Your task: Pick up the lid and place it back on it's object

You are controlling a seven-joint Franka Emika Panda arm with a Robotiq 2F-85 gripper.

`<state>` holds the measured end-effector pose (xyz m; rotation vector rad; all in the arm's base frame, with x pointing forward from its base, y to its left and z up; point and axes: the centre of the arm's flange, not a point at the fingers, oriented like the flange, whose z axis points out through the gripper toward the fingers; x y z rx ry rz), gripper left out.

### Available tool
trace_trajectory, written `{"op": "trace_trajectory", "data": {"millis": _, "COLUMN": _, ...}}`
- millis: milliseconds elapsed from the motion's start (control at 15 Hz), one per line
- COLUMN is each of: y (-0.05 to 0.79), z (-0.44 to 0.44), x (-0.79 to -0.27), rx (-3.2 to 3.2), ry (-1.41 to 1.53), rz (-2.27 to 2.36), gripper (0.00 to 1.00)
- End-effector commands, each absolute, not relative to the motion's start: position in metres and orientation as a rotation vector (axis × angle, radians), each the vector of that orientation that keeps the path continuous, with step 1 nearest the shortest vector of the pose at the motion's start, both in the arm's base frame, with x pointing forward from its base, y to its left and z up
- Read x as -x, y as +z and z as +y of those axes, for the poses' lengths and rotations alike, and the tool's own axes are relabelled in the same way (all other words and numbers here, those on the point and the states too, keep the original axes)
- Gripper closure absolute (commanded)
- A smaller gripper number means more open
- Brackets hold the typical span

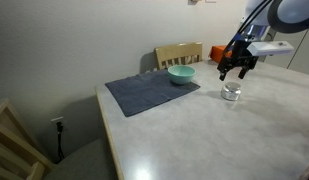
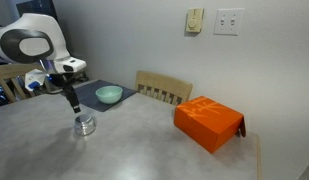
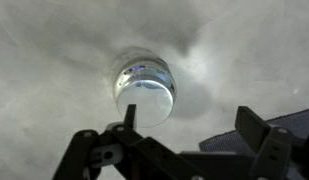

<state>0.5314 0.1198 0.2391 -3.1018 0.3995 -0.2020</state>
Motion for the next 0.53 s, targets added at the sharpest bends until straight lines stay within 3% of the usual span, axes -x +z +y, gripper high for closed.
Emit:
{"op": "trace_trajectory", "data": {"millis": 0, "y": 0.256, "z": 0.121, "x": -0.512, "rx": 3.1, "ry": -0.293, "rz": 0.405, "gripper": 0.0}}
{"op": "trace_trajectory", "data": {"millis": 467, "y": 0.26, "z": 0.125, "x": -0.524, "rx": 3.079, "ry": -0.303, "rz": 0.418, "gripper": 0.0}}
